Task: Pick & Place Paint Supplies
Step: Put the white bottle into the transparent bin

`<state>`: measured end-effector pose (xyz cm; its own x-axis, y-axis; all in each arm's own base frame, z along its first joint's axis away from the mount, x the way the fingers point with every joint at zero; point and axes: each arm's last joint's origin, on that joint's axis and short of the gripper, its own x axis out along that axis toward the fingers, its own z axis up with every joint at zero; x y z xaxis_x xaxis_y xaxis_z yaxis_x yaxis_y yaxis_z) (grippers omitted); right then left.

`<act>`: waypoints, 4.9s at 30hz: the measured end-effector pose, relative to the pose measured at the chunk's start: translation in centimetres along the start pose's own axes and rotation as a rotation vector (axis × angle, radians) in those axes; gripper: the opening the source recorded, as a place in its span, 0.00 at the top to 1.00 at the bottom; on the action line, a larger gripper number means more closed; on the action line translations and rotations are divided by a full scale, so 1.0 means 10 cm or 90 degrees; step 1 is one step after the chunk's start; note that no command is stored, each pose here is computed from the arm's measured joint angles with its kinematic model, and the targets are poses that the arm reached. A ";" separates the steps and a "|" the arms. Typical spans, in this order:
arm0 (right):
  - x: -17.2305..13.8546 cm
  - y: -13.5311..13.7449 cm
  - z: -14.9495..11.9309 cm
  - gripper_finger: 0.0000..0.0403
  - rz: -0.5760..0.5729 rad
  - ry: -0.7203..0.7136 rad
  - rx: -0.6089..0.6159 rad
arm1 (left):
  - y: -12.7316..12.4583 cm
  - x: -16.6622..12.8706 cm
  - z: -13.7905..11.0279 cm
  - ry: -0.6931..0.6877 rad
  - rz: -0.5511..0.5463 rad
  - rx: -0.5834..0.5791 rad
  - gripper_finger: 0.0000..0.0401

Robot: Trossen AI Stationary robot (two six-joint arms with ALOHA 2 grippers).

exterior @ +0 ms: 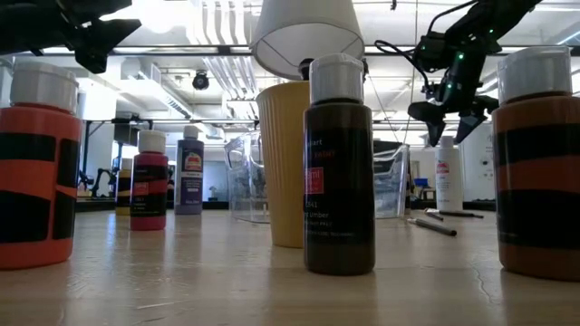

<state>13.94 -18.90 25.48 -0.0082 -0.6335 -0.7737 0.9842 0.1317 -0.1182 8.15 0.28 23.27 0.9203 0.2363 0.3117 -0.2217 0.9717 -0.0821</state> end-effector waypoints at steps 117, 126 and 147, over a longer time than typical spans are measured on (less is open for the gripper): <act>-1.48 0.53 -0.43 0.70 0.654 -0.240 -0.220 | 0.00 0.00 0.00 0.000 0.000 0.000 0.46; -1.29 0.90 -0.40 0.71 0.606 -0.208 -0.261 | 0.00 0.00 0.00 0.000 0.000 0.000 0.46; -0.85 1.56 -0.37 0.71 0.503 -0.117 -0.346 | 0.00 0.00 0.00 0.000 0.000 0.000 0.46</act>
<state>28.76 -8.67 27.87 0.6918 -0.3140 -0.6503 0.4780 0.8741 0.0865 8.15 0.28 23.27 0.9202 0.2363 0.3120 -0.2217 0.9716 -0.0823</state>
